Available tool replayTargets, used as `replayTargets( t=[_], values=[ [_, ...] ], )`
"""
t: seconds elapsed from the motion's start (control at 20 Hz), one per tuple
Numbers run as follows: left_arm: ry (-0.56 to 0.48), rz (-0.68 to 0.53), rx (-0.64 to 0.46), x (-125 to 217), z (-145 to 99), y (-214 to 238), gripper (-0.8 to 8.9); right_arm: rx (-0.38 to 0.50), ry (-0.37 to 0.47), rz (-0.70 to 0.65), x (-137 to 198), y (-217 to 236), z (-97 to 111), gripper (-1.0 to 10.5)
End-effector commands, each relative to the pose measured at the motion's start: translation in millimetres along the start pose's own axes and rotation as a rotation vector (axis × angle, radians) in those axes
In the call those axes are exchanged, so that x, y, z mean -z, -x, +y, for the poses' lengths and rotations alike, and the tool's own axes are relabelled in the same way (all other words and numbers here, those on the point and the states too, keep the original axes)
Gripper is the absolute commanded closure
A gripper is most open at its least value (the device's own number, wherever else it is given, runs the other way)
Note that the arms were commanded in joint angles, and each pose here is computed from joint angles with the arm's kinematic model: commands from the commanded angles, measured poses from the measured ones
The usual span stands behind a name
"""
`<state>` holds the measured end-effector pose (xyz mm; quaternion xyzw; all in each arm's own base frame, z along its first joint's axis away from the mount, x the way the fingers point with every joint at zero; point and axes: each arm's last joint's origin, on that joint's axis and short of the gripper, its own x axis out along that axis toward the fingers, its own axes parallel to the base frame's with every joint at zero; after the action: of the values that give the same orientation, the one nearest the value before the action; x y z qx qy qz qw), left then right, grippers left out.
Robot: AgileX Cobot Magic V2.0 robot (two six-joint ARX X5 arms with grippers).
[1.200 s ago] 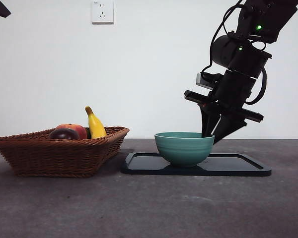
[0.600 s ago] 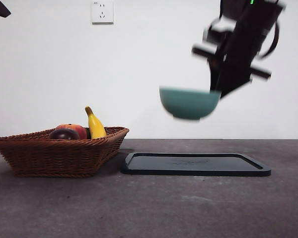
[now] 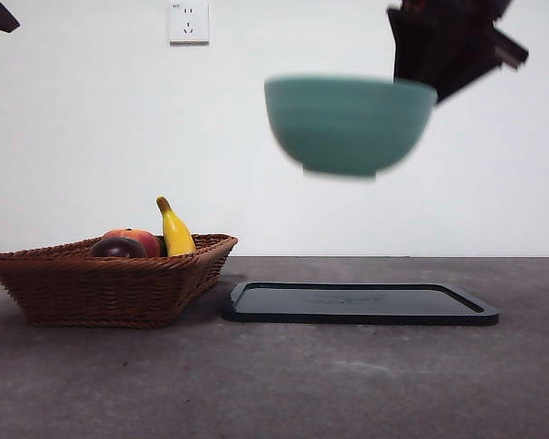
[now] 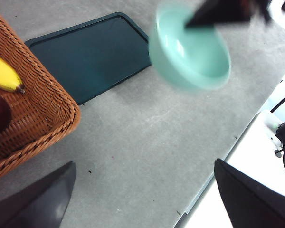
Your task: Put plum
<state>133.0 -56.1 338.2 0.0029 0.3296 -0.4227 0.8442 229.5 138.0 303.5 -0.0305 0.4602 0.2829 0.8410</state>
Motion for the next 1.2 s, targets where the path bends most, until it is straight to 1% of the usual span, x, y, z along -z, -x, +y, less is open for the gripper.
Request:
replayTargets(
  t=[0.05,0.25,0.35,0.45,0.8,1.05,1.1,1.2],
  values=[
    [-0.02,-0.013,0.004,-4,-1,1,3.46,-0.013,0.008,0.034,14,-20,5,9.4],
    [-0.02,-0.013,0.004,-4,-1,1,3.46,-0.032,-0.002,0.045,43,-52,7,9.4],
    [-0.02,-0.013,0.004,-4,-1,1,3.46,-0.031,-0.015,0.048,52,-61,5,9.4],
    [-0.02,-0.013,0.004,-4,-1,1,3.46,-0.01,-0.018,0.082,59,-70,2,9.4],
    [-0.02,-0.013,0.004,-4,-1,1,3.46,0.006,-0.019,0.154,68,-95,-3,9.4],
    [-0.02,-0.013,0.004,-4,-1,1,3.46,0.013,-0.022,0.174,69,-98,-3,9.4],
    [-0.02,-0.013,0.004,-4,-1,1,3.46,0.015,-0.023,0.181,70,-98,-3,9.2],
    [-0.02,-0.013,0.004,-4,-1,1,3.46,0.015,-0.024,0.184,70,-98,-3,7.8]
  ],
)
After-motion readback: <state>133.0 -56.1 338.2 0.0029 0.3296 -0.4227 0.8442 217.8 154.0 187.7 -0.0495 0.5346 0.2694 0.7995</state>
